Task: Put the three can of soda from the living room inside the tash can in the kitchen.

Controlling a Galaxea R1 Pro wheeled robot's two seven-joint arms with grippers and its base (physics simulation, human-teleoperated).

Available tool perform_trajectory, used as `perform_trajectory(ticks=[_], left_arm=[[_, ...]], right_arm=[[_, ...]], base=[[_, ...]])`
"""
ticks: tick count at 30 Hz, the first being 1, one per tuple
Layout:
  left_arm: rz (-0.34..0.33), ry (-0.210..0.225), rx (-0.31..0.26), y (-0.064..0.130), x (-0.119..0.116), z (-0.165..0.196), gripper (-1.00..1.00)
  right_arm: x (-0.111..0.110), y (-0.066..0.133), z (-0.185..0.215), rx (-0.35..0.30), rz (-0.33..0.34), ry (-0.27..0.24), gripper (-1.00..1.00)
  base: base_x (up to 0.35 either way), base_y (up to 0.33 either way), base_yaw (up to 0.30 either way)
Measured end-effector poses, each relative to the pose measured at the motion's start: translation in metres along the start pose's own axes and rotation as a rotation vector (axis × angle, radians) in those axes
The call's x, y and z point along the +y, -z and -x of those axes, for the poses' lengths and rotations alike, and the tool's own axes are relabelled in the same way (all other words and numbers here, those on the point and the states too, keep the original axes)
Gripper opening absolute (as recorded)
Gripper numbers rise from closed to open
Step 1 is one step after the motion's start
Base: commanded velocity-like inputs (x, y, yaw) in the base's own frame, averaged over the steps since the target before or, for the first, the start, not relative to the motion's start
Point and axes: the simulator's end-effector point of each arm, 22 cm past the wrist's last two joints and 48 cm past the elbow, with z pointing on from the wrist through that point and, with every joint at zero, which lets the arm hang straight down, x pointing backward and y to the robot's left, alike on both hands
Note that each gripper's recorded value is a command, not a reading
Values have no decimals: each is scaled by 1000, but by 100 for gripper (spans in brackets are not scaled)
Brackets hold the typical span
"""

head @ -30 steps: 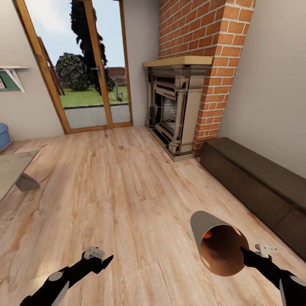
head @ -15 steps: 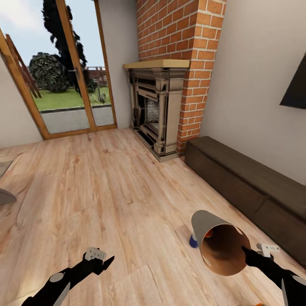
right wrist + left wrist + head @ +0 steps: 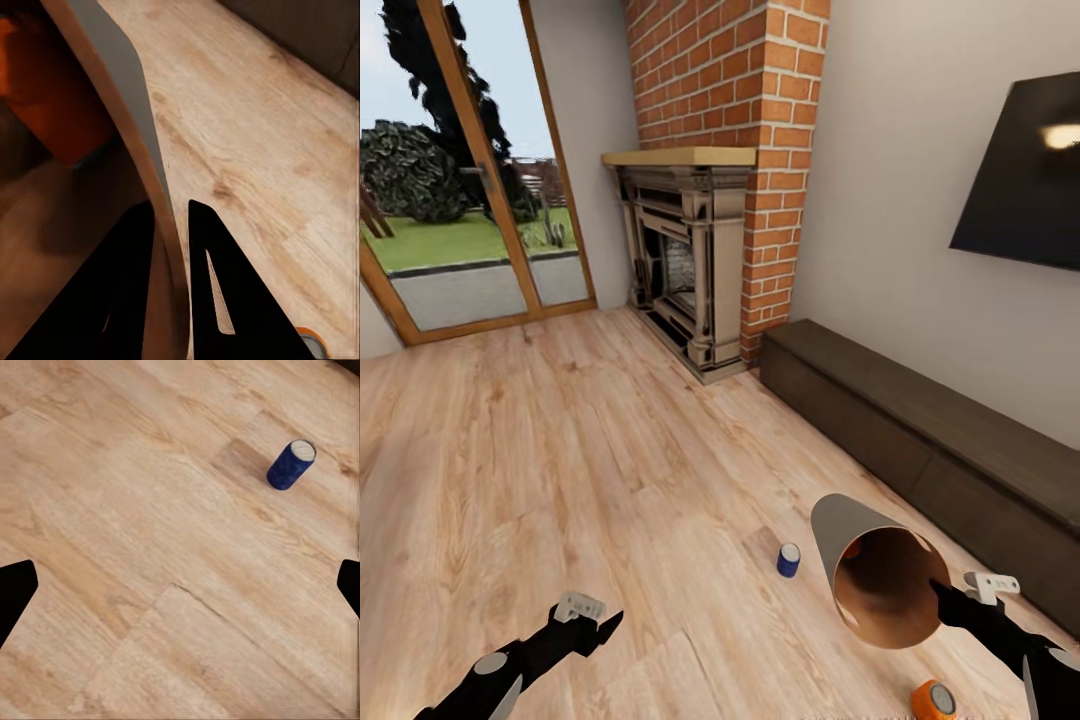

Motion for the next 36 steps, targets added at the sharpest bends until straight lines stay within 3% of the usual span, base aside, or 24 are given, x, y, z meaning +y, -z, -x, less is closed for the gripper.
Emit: perform_trajectory(ticks=[11, 21, 36], left_arm=[[2, 0, 1, 10, -2, 13, 100], [2, -5, -9, 10, -2, 15, 100], [2, -8, -15, 10, -2, 18, 100]], right_arm=[[1, 9, 14, 0, -1, 1, -100], [3, 9, 13, 1, -1, 0, -100], [3, 10, 15, -3, -1, -1, -100]], base=[[0, 0, -244], [20, 7, -49], [230, 36, -188]])
